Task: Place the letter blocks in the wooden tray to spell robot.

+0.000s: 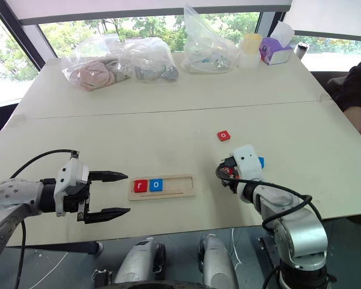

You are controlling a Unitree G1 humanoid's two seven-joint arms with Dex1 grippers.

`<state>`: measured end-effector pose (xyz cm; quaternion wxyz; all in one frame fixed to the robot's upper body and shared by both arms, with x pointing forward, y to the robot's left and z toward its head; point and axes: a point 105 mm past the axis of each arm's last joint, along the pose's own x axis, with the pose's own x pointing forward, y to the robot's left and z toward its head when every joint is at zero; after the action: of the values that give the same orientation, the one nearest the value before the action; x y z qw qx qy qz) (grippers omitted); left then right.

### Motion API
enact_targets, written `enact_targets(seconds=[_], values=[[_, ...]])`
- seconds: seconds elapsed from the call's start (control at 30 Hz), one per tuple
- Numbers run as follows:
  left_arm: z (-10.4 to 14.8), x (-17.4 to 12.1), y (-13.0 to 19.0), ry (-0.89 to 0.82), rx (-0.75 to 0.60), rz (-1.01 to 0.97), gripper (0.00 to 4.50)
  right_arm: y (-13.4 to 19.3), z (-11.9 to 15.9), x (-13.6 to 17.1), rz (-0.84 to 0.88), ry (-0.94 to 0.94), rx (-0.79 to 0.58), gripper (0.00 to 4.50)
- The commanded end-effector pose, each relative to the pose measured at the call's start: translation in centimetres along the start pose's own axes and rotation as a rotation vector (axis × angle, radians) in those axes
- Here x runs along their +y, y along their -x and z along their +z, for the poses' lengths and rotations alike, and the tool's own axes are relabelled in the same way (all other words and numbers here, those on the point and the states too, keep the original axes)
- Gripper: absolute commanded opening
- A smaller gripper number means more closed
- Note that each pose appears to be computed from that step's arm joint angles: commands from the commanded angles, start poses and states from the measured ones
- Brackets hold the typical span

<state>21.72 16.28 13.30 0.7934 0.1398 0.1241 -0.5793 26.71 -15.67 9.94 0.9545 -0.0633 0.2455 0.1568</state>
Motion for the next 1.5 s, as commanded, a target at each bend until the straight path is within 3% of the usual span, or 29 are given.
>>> enact_targets(seconds=[0.03, 0.17, 0.2, 0.37, 0.63, 0.83, 1.13, 1.4, 1.5], values=[[0.3, -0.1, 0.1, -0.038, -0.004, -0.009, 4.50, 0.3, 0.6, -0.2, -0.040, 0.018, -0.030, 1.21], [0.4, -0.2, 0.2, -0.048, -0.002, -0.006, 4.50, 0.1, 0.3, -0.4, -0.048, 0.021, -0.019, 1.21], [0.4, -0.1, 0.2, -0.050, -0.002, -0.004, 4.50, 0.1, 0.2, -0.4, -0.043, 0.022, -0.017, 2.24], [0.8, -0.1, 0.2, -0.051, -0.004, 0.005, 4.50, 0.5, 1.0, 0.6, 0.092, 0.093, -0.019, 4.47], [1.7, 0.2, -0.4, -0.062, -0.011, 0.005, 4.50, 3.4, 5.5, -0.9, 0.459, 0.515, -0.077, 4.47], [2.6, 0.7, -0.9, -0.075, -0.020, 0.005, 4.50, 2.6, 4.8, -3.3, 0.719, 0.884, -0.025, 4.47], [3.4, 1.1, -0.9, -0.098, -0.021, 0.040, 4.50, -1.3, 4.0, -4.3, 0.829, 0.910, -0.001, 4.47], [3.8, 1.0, -0.9, -0.101, -0.022, 0.059, 4.50, -2.1, 3.1, -4.1, 0.863, 0.890, 0.020, 4.47], [4.0, 1.1, -1.0, -0.103, -0.024, 0.062, 4.50, -2.3, 2.6, -4.0, 0.867, 0.884, 0.027, 3.60]])
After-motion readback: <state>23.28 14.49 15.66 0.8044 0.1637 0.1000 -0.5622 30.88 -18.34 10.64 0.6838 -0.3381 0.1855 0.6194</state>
